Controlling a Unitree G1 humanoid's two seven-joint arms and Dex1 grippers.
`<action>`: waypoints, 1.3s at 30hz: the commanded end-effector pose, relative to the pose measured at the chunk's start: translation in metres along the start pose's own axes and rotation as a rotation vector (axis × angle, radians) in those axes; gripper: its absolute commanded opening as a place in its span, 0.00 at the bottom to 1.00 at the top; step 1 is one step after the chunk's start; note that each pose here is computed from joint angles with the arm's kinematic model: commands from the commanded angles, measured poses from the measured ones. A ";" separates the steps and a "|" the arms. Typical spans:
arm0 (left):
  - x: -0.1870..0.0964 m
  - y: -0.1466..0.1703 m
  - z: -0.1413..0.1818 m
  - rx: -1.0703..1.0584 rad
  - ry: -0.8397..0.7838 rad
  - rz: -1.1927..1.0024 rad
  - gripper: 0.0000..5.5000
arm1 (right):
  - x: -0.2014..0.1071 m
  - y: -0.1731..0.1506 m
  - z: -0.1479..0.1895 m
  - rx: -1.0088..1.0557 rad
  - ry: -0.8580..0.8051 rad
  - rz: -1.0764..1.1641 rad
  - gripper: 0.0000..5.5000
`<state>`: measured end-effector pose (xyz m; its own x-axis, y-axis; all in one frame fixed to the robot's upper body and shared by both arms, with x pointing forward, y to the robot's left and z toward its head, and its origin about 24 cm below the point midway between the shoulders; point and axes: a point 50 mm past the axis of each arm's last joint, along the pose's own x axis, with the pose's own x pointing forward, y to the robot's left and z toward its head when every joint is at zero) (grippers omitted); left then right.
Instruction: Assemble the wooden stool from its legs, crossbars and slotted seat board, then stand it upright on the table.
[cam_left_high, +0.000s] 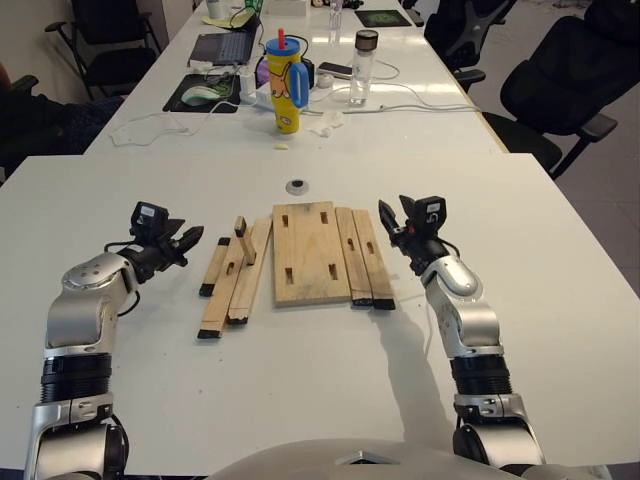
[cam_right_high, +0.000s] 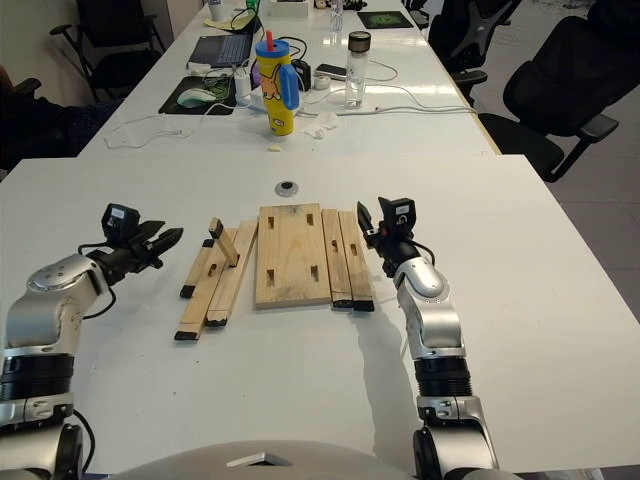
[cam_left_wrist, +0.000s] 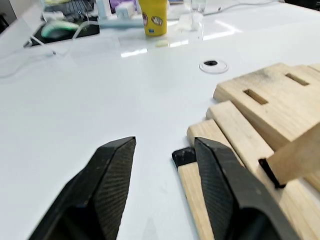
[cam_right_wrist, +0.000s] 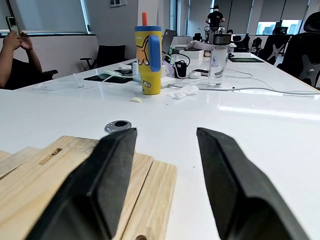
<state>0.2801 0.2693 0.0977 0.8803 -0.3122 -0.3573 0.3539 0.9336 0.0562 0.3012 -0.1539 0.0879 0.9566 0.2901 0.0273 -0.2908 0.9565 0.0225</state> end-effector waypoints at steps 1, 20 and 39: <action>-0.004 -0.003 -0.021 -0.056 0.162 -0.041 0.39 | 0.000 -0.001 0.007 -0.005 -0.013 0.000 0.40; 0.007 -0.032 -0.048 -0.186 0.362 -0.077 0.39 | 0.000 0.003 0.001 -0.006 0.016 -0.001 0.40; 0.027 -0.005 0.008 0.009 -0.012 0.169 0.24 | 0.008 -0.001 0.017 0.045 -0.013 -0.048 0.40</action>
<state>0.2818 0.2572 0.0519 0.8168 -0.1696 -0.5514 0.2373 0.9700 0.0532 0.3048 -0.1544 0.0938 0.9740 0.2265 0.0072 -0.2266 0.9733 0.0371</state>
